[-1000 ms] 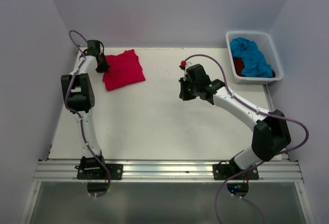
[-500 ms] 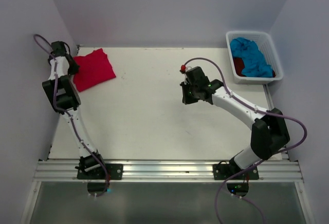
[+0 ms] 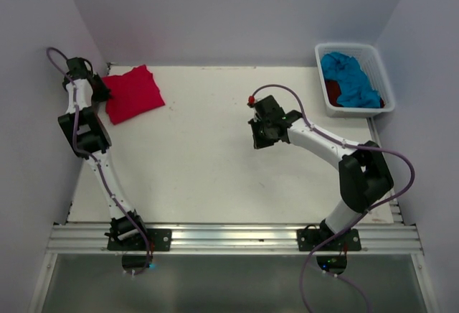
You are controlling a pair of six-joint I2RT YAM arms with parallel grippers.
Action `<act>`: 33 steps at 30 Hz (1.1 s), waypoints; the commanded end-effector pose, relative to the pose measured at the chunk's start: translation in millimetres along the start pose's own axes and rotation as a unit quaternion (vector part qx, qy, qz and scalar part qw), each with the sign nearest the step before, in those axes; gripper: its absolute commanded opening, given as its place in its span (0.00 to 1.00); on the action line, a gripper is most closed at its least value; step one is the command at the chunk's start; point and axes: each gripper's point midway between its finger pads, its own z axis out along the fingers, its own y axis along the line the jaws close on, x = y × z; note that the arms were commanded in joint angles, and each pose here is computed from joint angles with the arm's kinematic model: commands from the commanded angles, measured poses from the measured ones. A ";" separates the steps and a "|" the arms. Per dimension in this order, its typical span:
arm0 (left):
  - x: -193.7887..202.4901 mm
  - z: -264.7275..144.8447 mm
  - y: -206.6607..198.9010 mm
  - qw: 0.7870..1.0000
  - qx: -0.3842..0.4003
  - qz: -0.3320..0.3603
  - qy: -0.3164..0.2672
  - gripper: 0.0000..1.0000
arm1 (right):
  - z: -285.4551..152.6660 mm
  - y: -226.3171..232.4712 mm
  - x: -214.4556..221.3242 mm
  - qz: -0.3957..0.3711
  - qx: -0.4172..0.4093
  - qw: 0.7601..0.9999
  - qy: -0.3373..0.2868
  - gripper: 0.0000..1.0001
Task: Fold and stack the t-shirts
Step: Put the neatly folded tshirt into the corner of the board with the left arm
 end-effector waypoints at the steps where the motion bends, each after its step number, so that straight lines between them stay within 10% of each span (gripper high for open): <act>1: -29.9 -32.3 -19.5 0.997 0.064 0.001 -0.037 0.00 | -5.9 6.5 -12.5 -0.005 -0.011 1.000 -0.019 0.00; 22: -62.1 -51.4 -60.2 0.989 0.077 0.087 -0.093 0.00 | -10.9 9.2 -12.5 -0.009 -0.017 1.000 -0.018 0.00; 29: -82.6 -75.6 -54.7 0.989 0.050 0.074 -0.122 0.72 | -5.1 5.0 -5.7 -0.008 -0.010 1.000 -0.008 0.00; 33: -110.0 -139.4 -79.0 0.978 0.071 0.082 -0.176 0.74 | -3.2 5.3 -4.1 -0.008 -0.013 1.000 -0.009 0.00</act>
